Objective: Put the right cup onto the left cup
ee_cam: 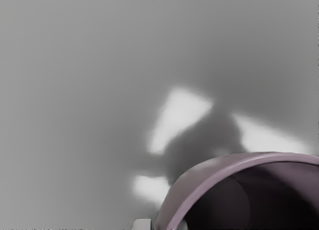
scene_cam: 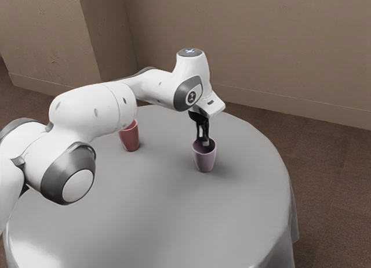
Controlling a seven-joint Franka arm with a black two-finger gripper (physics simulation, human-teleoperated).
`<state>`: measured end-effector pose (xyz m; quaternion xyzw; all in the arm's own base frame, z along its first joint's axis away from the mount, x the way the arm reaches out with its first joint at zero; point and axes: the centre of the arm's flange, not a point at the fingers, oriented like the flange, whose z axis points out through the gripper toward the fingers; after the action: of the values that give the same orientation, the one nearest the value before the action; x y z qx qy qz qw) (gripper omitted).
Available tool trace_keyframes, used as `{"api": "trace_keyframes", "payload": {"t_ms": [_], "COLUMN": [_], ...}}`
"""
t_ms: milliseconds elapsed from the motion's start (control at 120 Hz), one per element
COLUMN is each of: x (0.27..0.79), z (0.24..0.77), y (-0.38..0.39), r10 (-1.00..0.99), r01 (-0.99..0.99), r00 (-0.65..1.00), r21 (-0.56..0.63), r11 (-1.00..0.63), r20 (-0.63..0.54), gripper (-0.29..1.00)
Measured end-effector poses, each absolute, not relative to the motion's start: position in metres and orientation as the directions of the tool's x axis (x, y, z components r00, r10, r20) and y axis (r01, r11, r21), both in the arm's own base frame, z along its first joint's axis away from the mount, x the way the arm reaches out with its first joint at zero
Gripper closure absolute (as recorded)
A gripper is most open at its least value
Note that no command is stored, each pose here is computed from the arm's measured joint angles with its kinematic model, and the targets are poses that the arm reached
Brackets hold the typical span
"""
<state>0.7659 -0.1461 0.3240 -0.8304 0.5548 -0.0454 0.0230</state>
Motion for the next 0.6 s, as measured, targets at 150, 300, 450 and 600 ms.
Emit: {"api": "trace_keyframes", "payload": {"t_ms": [150, 300, 450, 600], "x": [0.764, 0.759, 0.747, 0.730], "z": [0.336, 0.372, 0.407, 0.436], "y": [-0.141, -0.129, -0.103, -0.060], "r10": [-0.920, -0.913, -0.897, -0.876], "r01": [-0.916, -0.908, -0.893, -0.871], "r00": [0.389, 0.405, 0.437, 0.479], "r21": [-0.085, -0.096, -0.088, -0.089], "r11": [-0.392, -0.408, -0.442, -0.482], "r20": [0.049, 0.058, 0.066, 0.054], "gripper": [0.77, 0.78, 0.78, 0.79]}}
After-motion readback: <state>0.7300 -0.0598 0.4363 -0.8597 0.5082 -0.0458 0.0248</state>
